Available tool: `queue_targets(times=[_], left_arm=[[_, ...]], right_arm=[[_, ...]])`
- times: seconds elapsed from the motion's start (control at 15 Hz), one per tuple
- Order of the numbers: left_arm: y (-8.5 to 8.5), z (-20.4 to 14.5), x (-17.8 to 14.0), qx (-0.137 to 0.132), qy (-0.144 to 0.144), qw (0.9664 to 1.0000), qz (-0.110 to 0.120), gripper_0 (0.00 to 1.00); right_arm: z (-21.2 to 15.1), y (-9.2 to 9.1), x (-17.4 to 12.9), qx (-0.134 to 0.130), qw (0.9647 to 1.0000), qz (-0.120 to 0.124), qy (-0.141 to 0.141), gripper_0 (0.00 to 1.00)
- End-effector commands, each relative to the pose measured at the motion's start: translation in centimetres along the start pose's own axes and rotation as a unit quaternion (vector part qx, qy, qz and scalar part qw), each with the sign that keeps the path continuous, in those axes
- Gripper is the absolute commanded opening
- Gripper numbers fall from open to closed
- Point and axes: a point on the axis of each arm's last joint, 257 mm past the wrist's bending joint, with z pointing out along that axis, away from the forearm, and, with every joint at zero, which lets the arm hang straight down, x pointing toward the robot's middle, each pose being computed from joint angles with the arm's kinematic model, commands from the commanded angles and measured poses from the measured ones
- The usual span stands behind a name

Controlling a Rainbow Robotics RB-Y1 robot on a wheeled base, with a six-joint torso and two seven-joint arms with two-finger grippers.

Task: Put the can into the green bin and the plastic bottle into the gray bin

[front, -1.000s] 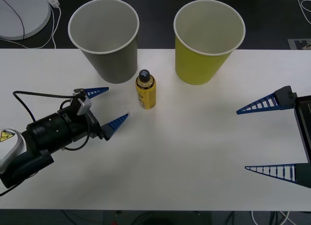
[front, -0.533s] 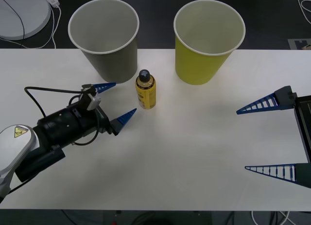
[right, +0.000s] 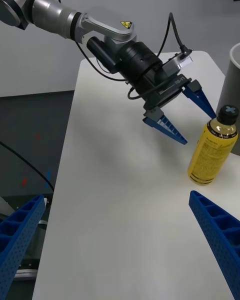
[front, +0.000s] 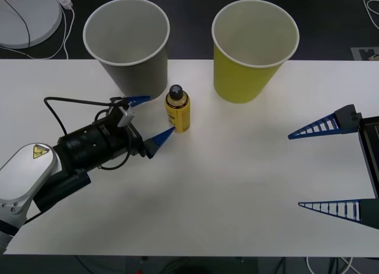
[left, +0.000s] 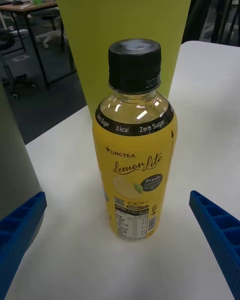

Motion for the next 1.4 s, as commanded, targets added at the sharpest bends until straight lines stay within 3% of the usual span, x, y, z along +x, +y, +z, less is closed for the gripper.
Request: queue_targets(times=[0.07, 1.4], left_arm=[[-0.1, 0.8, -0.2, 0.001, 0.0, 1.0, 0.003, 1.0], [-0.5, 5.1, -2.1, 0.003, -0.005, 1.0, 0.003, 1.0]], right_arm=[[0.0, 0.0, 0.0, 0.0, 1.0, 0.0, 0.0, 1.0], [0.0, 0.0, 0.0, 0.0, 1.0, 0.0, 0.0, 1.0]])
